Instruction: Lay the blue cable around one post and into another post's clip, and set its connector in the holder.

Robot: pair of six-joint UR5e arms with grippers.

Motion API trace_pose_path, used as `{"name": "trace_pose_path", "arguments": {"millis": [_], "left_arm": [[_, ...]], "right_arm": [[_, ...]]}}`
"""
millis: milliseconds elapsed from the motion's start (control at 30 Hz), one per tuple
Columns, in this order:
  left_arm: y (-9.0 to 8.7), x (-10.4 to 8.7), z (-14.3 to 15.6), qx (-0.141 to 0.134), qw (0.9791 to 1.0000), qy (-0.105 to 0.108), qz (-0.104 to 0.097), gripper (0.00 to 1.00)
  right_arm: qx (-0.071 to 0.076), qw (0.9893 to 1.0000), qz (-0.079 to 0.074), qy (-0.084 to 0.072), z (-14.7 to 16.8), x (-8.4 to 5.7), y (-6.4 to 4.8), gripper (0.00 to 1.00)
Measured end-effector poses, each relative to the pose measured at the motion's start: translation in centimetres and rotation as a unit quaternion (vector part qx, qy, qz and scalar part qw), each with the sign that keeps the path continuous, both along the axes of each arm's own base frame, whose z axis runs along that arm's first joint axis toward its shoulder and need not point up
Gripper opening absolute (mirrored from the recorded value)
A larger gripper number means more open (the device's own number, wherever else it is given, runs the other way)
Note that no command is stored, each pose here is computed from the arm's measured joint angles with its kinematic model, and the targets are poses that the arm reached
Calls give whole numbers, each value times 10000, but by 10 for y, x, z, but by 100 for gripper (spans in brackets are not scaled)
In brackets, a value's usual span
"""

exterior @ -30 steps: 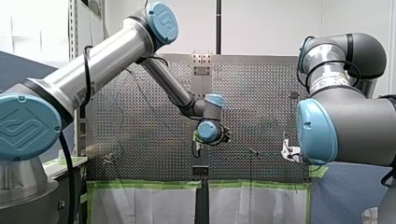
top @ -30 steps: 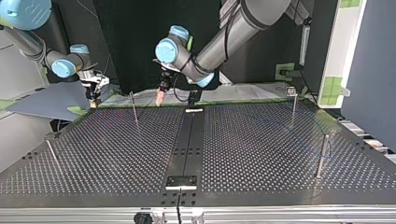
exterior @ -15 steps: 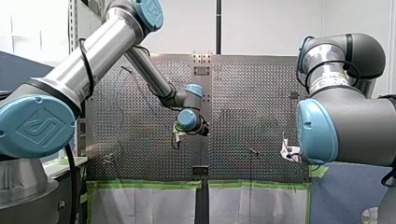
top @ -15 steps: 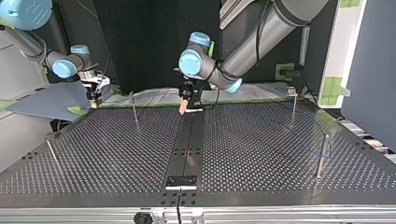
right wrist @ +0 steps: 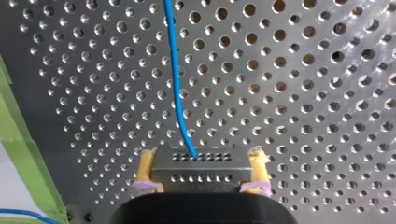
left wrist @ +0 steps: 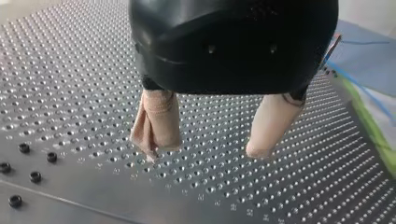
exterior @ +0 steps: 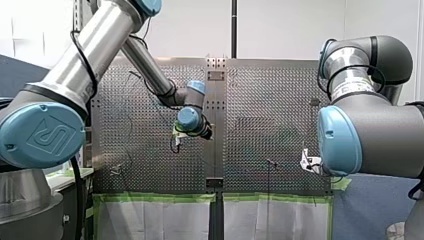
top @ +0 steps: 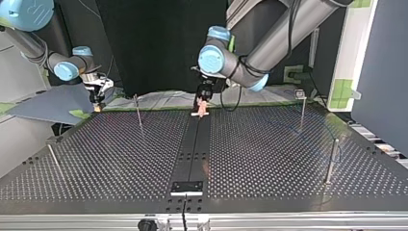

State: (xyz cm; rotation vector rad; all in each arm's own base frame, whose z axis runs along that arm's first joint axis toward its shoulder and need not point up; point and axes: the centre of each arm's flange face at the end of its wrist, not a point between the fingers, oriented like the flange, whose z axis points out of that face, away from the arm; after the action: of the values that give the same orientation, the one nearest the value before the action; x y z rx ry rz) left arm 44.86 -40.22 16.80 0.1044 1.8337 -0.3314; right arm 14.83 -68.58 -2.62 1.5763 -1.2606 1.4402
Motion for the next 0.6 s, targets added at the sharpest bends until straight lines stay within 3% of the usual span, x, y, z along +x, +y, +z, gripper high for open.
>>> {"name": "trace_pose_path", "arguments": {"millis": [200, 400, 600], "left_arm": [[18, -18, 11, -27, 9999, 121, 107, 99], [45, -29, 22, -51, 9988, 131, 475, 99], [79, -35, 31, -58, 9963, 206, 836, 99]], "right_arm": [[3, 10000, 1, 0, 0, 0, 0, 0], [2, 10000, 2, 0, 0, 0, 0, 0], [-5, 10000, 1, 0, 0, 0, 0, 0]]}}
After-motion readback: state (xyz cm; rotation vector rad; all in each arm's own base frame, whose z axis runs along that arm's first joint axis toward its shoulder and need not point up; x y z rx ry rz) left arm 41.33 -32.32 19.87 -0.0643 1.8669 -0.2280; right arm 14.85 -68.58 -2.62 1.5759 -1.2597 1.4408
